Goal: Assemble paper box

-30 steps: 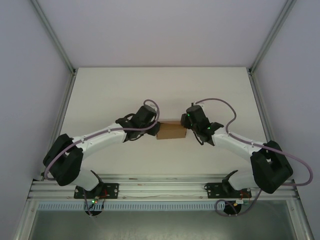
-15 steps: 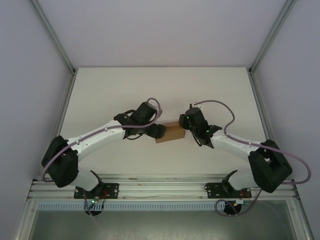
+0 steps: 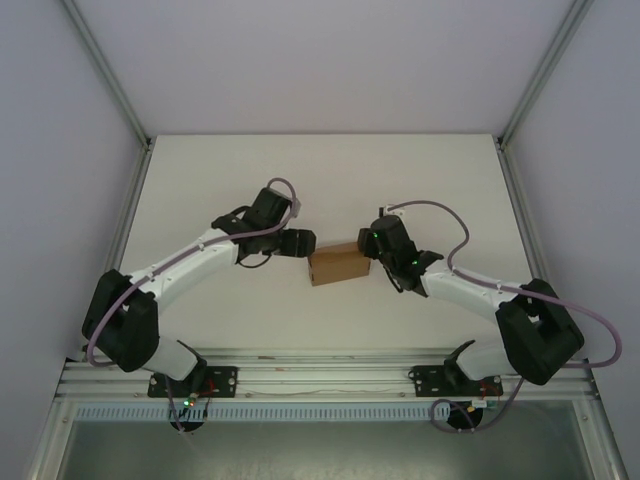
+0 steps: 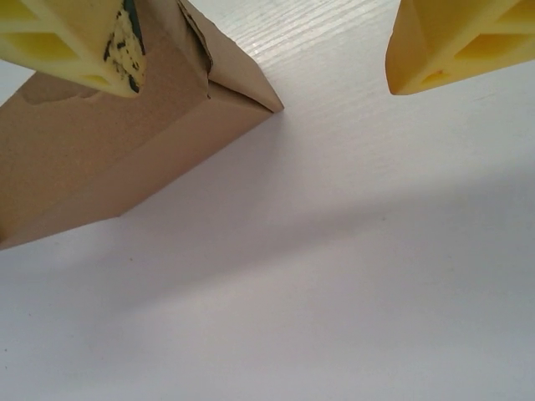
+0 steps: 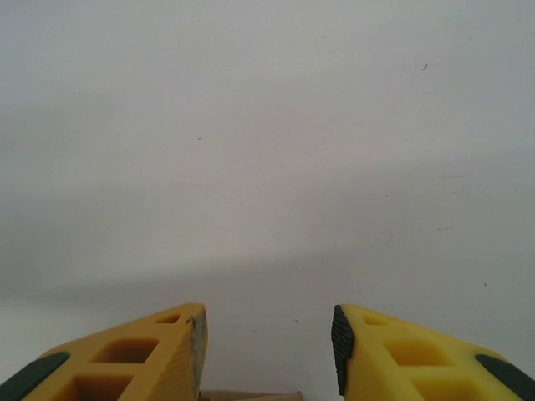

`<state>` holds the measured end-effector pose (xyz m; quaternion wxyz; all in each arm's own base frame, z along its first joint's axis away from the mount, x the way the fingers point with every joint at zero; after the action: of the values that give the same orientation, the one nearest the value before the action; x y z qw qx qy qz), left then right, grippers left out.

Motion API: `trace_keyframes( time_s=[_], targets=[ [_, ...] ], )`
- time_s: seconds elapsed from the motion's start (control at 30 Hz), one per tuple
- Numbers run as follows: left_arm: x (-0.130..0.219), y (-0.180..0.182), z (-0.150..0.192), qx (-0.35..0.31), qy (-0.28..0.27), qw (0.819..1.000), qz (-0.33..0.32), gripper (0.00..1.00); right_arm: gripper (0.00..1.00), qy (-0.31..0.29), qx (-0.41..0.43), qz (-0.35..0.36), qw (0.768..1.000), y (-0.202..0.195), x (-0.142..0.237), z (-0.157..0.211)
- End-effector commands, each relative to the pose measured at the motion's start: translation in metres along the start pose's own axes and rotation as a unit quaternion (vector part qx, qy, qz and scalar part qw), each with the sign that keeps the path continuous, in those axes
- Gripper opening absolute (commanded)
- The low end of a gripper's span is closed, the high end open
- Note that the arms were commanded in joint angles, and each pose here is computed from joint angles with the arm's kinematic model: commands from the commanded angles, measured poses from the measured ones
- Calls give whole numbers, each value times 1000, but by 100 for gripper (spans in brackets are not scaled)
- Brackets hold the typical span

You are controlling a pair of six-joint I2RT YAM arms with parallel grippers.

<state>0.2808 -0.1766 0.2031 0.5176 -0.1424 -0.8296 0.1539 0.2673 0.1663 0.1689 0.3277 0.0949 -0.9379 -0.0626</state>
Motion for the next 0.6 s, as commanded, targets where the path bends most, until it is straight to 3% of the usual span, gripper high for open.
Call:
trace_keyframes(
  time_s=[0.0, 0.2, 0.37, 0.47, 0.57],
  targets=[
    [-16, 4, 13, 14, 28, 999, 15, 72, 44, 56, 28, 32, 998, -11, -3, 29],
    [-37, 25, 38, 11, 37, 999, 9, 59, 44, 55, 27, 19, 998, -11, -4, 35],
    [-56, 35, 59, 17, 52, 997, 52, 51, 44, 47, 30, -7, 998, -11, -8, 45],
    [-66, 45, 73, 20, 50, 997, 58, 40, 44, 35, 36, -24, 998, -13, -7, 50],
    [-77, 56, 86, 19, 55, 997, 55, 36, 43, 19, 40, -44, 998, -15, -7, 57]
  ],
)
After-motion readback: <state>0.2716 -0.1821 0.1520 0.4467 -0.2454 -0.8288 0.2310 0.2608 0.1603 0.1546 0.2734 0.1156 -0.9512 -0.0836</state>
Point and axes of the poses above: each hand's point on the last joint's axis, 136 mm out from that joint toward the fingers, its own x axis back along the fingers, its own y axis along the line the jaws close on, z = x × y, the point moved 9 cm from there along x, back along the fingers, and after that the axes turned 8 degrees about x, right-handed, at the moved point
